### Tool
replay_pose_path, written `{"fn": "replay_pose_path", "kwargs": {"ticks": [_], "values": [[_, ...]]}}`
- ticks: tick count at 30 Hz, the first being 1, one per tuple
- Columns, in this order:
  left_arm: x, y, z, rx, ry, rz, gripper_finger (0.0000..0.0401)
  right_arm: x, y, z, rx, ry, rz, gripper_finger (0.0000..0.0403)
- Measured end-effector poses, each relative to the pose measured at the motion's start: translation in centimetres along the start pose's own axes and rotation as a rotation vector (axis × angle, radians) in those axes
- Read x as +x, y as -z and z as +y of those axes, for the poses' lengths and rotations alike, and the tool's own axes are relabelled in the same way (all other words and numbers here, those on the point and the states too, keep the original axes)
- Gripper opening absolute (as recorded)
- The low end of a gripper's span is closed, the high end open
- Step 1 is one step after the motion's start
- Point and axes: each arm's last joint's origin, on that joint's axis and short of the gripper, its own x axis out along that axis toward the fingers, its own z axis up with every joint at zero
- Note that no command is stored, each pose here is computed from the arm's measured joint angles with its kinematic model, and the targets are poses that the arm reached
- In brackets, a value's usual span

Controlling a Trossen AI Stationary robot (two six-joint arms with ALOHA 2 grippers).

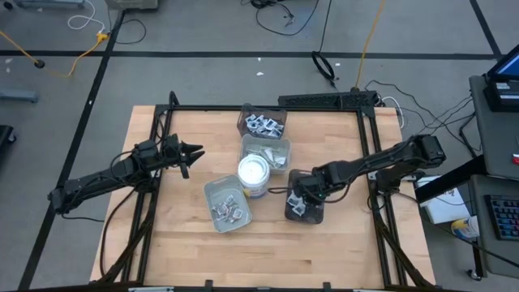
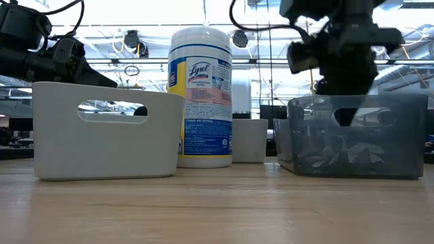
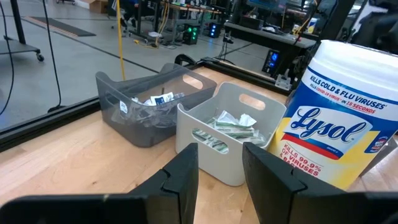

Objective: Pick & Place First Aid Supplies
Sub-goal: Put the towelette pack into the bottom transparent black bin, then return to Home Position

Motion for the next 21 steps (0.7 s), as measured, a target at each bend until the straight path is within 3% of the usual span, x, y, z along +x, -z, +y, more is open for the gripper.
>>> {"fn": "replay_pose_path", "kwargs": {"ticks": [7, 10, 14, 17, 21], "values": [[0.0, 0.0, 0.0, 0.000, 0.000, 0.000, 0.0129, 0.9, 0.5, -0.3, -0.055, 0.001, 0.005, 0.0010], [0.0, 0.0, 0.0, 0.000, 0.000, 0.000, 0.0129, 0.9, 0.5, -0.3, -0.056, -0.013, 0.010, 0.0029], [0.0, 0.0, 0.0, 0.000, 0.000, 0.000, 0.0129, 0.9, 0.5, -0.1, -0.070, -0.074, 0.034, 0.0088], [0.0, 0.0, 0.0, 0.000, 0.000, 0.000, 0.0129, 0.6, 0.2, -0.3, -0.110, -0.056, 0.013, 0.0143], [0.0, 0.0, 0.0, 0.000, -0.001, 0.000, 0.0129, -1.7, -0.4, -1.5, -0.155, 0.009, -0.136, 0.0203]]}}
